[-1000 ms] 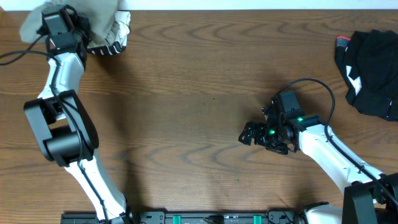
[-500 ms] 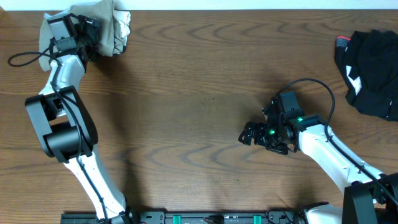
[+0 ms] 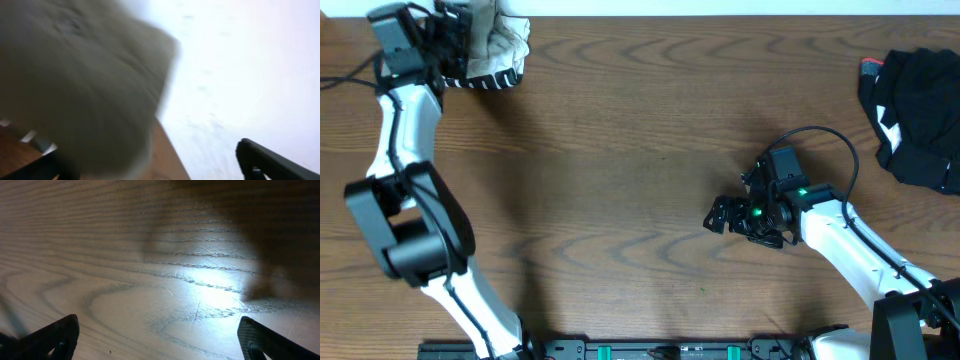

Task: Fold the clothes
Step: 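Lower the pants bundle onto the top-left table corner with the left gripper, then release the pants and pull the left gripper back slightly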

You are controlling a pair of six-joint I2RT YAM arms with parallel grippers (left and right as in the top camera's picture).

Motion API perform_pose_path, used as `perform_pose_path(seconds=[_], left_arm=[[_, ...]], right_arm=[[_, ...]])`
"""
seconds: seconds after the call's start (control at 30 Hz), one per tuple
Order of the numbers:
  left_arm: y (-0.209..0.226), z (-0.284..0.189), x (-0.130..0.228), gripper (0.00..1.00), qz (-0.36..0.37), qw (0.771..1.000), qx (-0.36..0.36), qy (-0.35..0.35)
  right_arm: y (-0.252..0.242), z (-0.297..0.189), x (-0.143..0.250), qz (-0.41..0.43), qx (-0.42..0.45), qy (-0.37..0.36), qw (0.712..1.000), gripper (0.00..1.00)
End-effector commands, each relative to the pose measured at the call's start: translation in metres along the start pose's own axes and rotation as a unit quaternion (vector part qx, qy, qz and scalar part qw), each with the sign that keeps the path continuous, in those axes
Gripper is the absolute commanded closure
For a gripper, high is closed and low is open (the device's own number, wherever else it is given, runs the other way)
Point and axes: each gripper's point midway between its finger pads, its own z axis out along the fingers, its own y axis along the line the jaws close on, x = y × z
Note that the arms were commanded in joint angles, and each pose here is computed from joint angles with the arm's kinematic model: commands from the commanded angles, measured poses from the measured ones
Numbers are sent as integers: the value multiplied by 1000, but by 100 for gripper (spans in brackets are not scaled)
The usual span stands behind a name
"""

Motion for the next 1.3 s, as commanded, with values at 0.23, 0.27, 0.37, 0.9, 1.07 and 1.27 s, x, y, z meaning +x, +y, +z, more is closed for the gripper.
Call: perform_pose_path(seconds=[0.23, 0.27, 0.37, 0.9, 1.07, 1.27], left_arm=[[-43, -22, 11, 8, 110, 993, 32, 8], [-44, -22, 11, 8, 119, 992, 32, 8], [-49, -25, 3, 21, 130, 991, 42, -6], [73, -55, -40, 94, 75, 966, -227, -99], [113, -69, -31, 94, -22, 945, -305, -115], [163, -69, -12, 94, -84, 915, -381, -104]], right_arm=[[1, -3, 0, 5, -7, -2, 1000, 1], [1, -3, 0, 5, -7, -1, 1000, 1], [1, -3, 1, 6, -6, 0, 1000, 1], [2, -3, -1, -6, -8, -5, 1000, 1], [2, -3, -1, -6, -8, -5, 1000, 1], [2, -3, -1, -10, -8, -5, 1000, 1]])
